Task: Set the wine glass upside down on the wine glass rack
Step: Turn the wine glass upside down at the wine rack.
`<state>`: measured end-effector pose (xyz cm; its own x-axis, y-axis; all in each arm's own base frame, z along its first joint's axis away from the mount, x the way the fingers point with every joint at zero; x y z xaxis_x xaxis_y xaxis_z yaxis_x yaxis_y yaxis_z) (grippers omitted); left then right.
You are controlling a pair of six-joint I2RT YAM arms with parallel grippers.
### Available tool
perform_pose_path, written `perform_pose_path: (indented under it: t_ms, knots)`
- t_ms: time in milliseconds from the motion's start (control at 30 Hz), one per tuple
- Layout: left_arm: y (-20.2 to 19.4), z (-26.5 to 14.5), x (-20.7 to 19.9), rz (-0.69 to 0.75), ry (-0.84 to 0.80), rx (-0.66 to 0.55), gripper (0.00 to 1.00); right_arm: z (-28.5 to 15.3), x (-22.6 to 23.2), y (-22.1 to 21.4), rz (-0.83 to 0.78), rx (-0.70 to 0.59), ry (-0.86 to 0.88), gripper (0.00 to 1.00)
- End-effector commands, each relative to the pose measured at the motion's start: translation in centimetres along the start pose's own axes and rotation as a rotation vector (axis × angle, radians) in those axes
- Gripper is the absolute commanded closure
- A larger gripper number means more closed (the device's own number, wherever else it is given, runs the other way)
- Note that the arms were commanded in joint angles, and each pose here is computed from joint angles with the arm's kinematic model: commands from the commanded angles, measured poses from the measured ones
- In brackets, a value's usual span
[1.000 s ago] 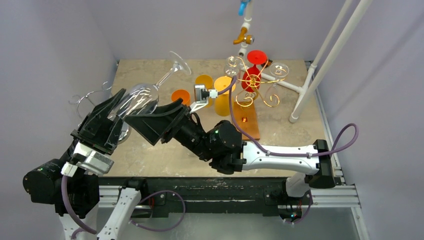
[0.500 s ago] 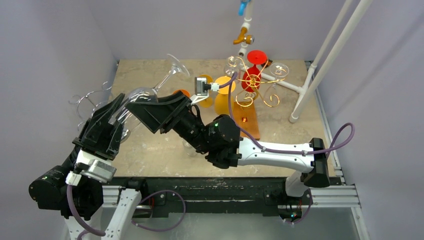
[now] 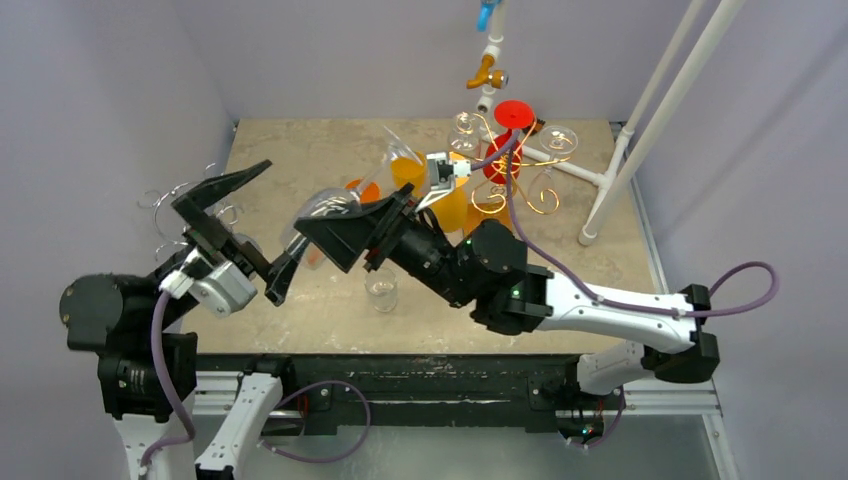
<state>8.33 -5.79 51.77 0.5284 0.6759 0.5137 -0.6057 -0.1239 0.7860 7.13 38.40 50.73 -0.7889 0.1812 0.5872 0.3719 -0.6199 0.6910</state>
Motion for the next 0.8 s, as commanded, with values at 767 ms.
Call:
perform_pose_path:
  t_ms: [767]
  knots:
    - [-5.7,1.8,-4.2,-0.511,-0.504,0.130,0.00,-14.9,-9.4,-1.7,-0.710,0.842,-0.103,1.00]
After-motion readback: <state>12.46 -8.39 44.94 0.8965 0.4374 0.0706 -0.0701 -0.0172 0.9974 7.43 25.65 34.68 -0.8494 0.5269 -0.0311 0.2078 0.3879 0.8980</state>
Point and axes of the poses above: each gripper's point midway between its finger pads, its own z axis out along the fingers, its own x axis along the line the jaws close on, y = z × x, the point moved 8 cm from there along -z, back along the fingers, and after that the axes turned 13 degrees about -z, right-handed, at the moved point
